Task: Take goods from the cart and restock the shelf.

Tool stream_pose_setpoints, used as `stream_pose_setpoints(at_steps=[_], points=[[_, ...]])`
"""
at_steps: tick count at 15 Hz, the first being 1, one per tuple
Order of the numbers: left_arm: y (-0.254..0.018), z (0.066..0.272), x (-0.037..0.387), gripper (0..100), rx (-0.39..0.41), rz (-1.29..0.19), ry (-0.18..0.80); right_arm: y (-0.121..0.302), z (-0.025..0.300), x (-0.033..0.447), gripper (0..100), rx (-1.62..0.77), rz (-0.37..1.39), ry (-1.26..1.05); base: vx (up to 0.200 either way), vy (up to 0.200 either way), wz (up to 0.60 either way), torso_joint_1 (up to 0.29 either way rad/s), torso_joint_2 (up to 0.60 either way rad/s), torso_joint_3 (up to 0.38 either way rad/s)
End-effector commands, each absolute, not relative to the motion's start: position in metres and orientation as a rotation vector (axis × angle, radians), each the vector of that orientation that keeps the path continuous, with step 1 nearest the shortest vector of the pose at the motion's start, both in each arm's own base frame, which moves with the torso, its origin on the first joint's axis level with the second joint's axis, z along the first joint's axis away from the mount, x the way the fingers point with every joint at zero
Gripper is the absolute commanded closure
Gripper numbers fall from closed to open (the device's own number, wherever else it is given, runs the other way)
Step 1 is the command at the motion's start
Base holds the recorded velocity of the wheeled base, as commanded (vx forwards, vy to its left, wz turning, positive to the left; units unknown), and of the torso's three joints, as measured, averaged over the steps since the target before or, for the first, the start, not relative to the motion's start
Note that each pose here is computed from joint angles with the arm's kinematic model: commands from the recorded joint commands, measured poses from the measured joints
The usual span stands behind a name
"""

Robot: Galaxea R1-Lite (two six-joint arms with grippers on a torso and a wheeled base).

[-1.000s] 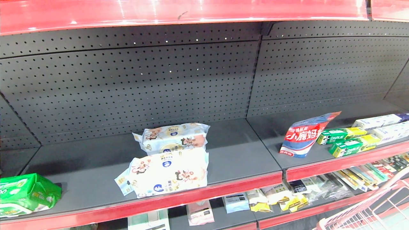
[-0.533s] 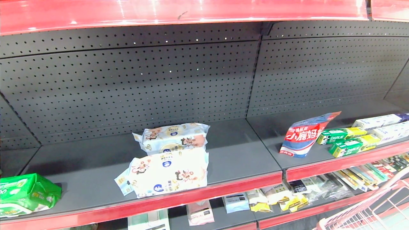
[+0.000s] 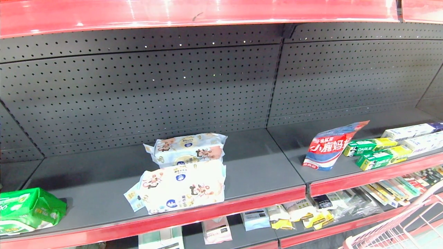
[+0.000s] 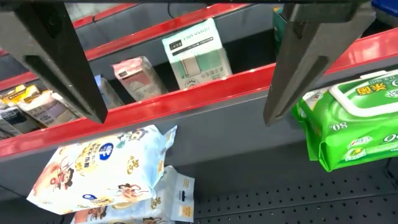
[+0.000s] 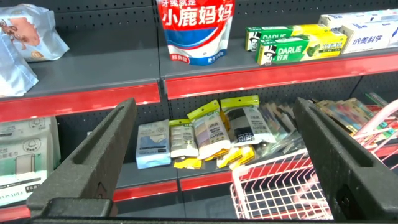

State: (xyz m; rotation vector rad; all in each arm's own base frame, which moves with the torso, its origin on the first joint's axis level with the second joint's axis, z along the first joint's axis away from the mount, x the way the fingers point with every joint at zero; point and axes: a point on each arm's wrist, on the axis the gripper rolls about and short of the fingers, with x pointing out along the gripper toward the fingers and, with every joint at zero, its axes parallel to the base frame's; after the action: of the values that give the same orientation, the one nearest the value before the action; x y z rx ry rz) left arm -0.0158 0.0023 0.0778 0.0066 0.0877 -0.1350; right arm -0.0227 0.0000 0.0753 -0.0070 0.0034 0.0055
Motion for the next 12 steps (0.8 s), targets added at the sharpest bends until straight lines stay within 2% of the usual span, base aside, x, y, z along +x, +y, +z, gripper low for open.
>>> stream_pose_setpoints(at_steps=[1,8,12], points=[[0.0022,0.0779,-0.0154,0,0.006,-0.135,0.092,0.0000,0.0754,-0.0226,0,-0.008,0.006,0.005,0.000,0.000,0.00,0.000,0.00,0.000],[0.0022,0.0779,-0.0154,0,0.006,-0.135,0.092,-0.0001,0.0754,-0.0226,0,-0.014,0.003,0.005,0.000,0.000,0.00,0.000,0.00,0.000],[0.0022,0.0779,-0.0154,0,0.006,-0.135,0.092,-0.0002,0.0754,-0.0226,0,-0.018,-0.001,0.005,0.000,0.000,0.60,-0.001,0.00,0.004]])
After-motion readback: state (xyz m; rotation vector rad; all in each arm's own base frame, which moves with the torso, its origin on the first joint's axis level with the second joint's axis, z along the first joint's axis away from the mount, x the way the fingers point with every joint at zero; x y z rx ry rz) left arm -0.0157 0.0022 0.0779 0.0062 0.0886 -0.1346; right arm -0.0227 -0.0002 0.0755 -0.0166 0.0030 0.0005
